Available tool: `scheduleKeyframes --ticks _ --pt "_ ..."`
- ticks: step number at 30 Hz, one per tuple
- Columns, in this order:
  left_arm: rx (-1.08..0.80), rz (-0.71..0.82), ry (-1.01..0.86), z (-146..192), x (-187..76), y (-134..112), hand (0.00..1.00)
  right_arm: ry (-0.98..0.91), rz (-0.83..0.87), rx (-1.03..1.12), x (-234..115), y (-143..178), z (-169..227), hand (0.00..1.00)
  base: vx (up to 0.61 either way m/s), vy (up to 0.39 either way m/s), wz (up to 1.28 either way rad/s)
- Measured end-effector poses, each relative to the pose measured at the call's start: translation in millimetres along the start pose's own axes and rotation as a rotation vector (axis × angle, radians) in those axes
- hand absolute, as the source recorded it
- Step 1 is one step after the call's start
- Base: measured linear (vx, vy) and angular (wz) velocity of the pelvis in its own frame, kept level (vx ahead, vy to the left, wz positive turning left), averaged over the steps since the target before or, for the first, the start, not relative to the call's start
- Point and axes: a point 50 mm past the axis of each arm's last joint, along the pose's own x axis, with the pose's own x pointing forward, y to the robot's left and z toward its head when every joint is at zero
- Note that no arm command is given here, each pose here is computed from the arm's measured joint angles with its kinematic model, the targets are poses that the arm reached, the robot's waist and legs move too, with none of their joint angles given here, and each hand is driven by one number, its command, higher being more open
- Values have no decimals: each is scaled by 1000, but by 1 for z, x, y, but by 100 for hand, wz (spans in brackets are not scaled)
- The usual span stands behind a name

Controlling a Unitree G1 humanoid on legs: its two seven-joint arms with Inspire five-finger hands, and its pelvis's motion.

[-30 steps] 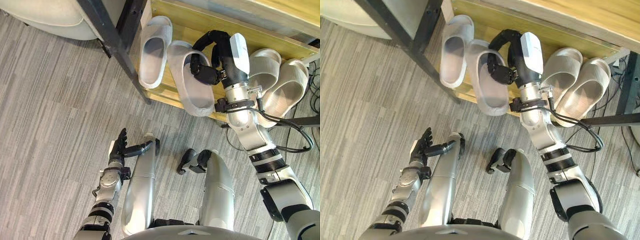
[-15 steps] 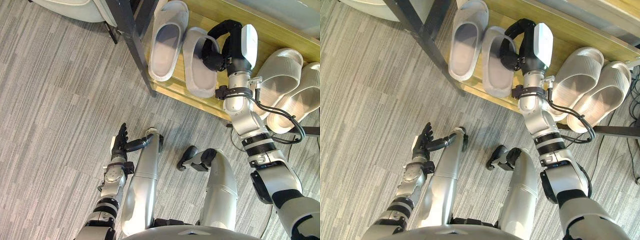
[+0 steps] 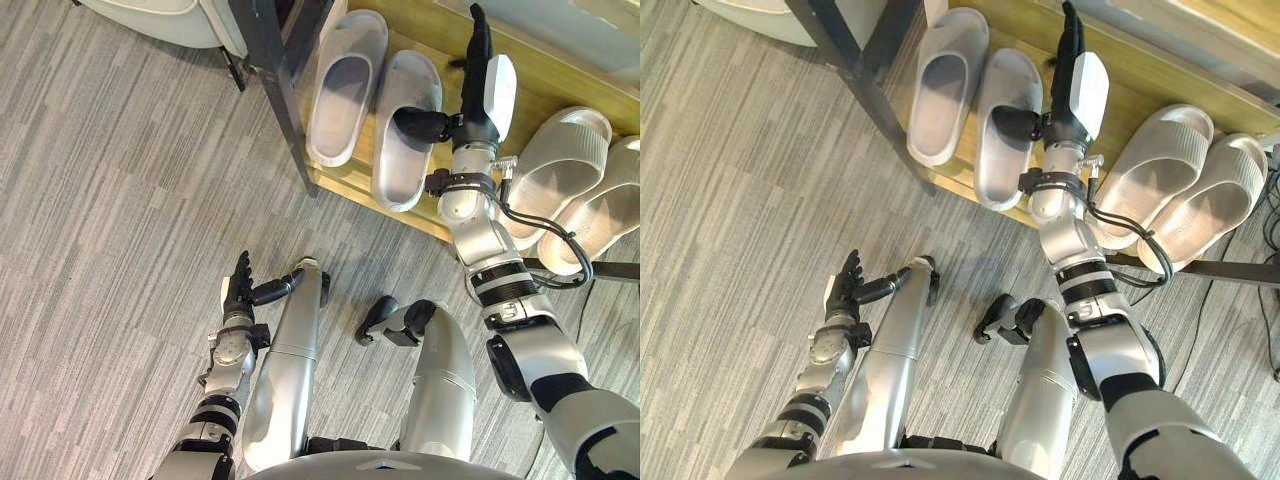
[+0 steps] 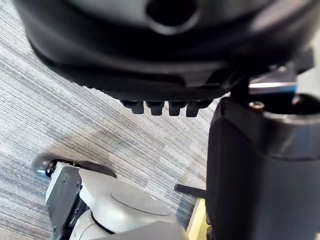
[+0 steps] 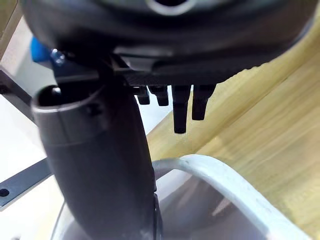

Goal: Organize the slippers on the shoe rack

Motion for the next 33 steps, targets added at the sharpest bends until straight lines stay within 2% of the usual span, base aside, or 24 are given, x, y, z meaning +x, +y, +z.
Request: scheduleKeyframes --ticks 14,23,30,33 --pt "19 10 41 -6 0 6 100 83 77 74 -57 8 -21 100 -6 26 -3" --pt "65 22 59 -9 -1 13 100 216 26 246 -105 6 -31 100 3 3 0" --pt "67 32 75 -11 -1 15 100 261 30 342 -119 11 -30 100 14 43 -2" --pt "64 38 78 -11 -1 17 100 297 48 455 -125 15 -26 100 12 29 -4"
